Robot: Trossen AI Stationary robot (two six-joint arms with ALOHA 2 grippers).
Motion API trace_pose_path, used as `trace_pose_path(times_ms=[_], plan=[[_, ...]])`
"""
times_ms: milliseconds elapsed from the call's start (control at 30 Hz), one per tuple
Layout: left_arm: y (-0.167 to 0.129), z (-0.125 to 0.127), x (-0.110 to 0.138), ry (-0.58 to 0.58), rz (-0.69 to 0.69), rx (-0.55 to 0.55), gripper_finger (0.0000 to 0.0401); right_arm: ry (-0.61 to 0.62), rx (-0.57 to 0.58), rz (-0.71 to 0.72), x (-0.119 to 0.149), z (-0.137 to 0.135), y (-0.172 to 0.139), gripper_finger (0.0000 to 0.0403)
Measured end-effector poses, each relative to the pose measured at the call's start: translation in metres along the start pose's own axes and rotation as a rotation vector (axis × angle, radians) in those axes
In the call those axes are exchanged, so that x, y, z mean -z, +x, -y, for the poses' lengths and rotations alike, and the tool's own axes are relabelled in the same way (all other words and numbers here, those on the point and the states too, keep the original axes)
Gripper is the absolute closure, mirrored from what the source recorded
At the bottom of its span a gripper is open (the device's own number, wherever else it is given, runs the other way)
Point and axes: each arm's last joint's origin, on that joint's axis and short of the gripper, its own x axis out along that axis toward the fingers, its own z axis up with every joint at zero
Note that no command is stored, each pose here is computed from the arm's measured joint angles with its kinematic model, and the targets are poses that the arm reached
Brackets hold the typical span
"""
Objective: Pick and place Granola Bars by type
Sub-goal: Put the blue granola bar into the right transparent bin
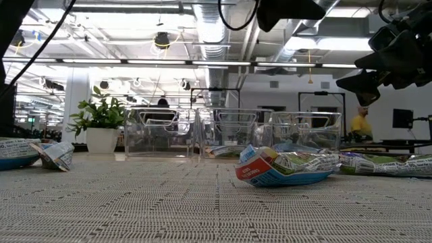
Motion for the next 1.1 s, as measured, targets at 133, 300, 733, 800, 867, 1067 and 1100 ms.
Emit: trace_pose_path(times_ms=[133,300,733,800,867,1067,1100], plan=[[0.000,0.003,0.001,-0.046,-0.013,0.003,0.0230,0.000,0.000,0.000,0.000,0.000,0.000,0.0148],[0.001,0.001,0.006,-0.163,-0.059,-0.061,0.0230,0.000,0.000,0.000,0.000,0.000,0.000,0.0148],[-0.008,-0.007,0.037,-0.841,-0.204,-0.546,0.0230,0.000,0.000,0.000,0.000,0.000,0.000,0.0148],[-0.010,-0.006,0.041,-0.895,-0.220,-0.589,0.0230,0.000,0.000,0.000,0.000,0.000,0.000,0.0148],[-0.012,-0.006,0.044,-0.938,-0.228,-0.625,0.0230,0.000,0.000,0.000,0.000,0.000,0.000,0.0148],[-0.013,-0.009,0.046,-1.014,-0.206,-0.692,0.0230,0.000,0.000,0.000,0.000,0.000,0.000,0.0148],[-0.014,-0.009,0.046,-1.015,-0.197,-0.705,0.0230,0.000,0.000,0.000,0.000,0.000,0.000,0.0148]])
